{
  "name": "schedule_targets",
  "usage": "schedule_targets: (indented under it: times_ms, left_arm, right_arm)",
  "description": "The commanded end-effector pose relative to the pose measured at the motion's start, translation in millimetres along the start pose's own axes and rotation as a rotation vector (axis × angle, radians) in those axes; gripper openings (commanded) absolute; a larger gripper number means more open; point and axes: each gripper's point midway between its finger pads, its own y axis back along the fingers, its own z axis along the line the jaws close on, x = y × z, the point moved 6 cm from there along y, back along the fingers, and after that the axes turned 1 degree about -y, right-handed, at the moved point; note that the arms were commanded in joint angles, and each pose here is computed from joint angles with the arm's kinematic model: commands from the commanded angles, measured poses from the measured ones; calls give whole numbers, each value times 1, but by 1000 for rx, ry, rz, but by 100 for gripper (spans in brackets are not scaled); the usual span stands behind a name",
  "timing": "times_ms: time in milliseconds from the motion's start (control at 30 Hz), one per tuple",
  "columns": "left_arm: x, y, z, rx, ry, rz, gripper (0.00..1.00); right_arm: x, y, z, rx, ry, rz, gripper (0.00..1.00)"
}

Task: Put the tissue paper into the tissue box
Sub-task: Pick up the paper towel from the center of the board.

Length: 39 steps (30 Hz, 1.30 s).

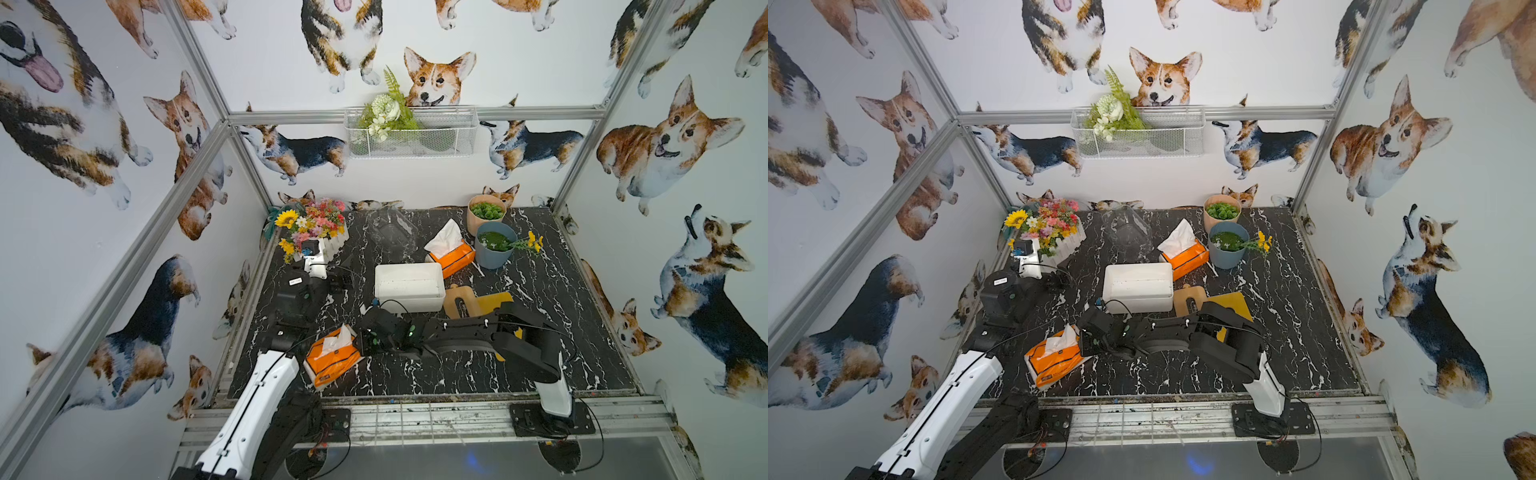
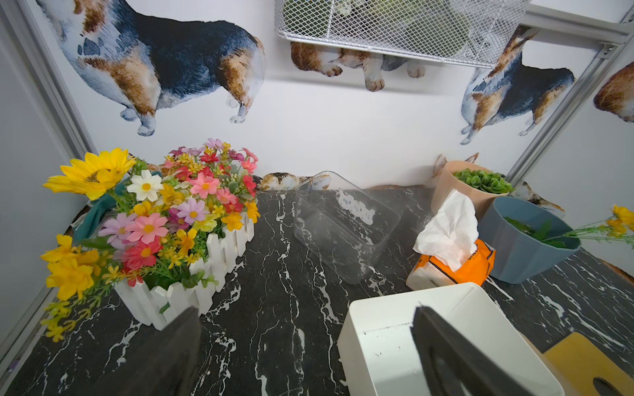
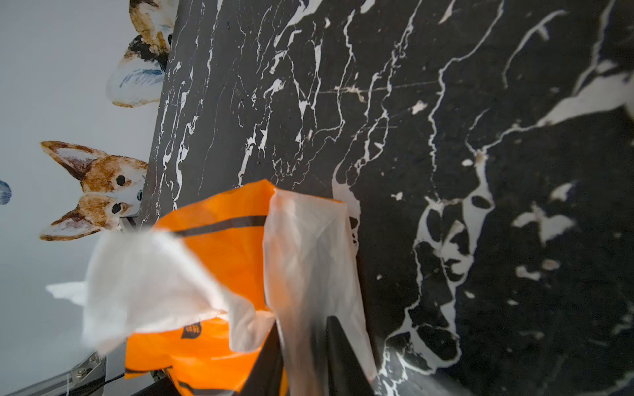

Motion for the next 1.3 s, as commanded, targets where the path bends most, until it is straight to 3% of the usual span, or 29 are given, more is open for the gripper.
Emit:
schedule_targets:
  times_ms: [0,133,333,700,1000,1267]
  left_arm:
    - [-5,0,0,1,2,-28,100]
    - [-5,1,0,-1,2,-32,100]
    - [-7,4,-1,2,2,-54,100]
    - [-14,13,-5,38,0,-122,100]
    - [-20,27,-8,66,-6,-211,100]
    - [-15,17,-11,89,-2,-157,100]
  right_arm:
    - [-6,4,9,-30,17,-25,15]
    - [-12,12,15,-50,28,-52,6]
    - [-24,34,27,-85,33,-116,2]
    - [-56,113,33,-56,29,-346,0]
    - [-79,156,-10,-7,-63,-426,0]
    - [-95,206,-49,38,-146,-574,0]
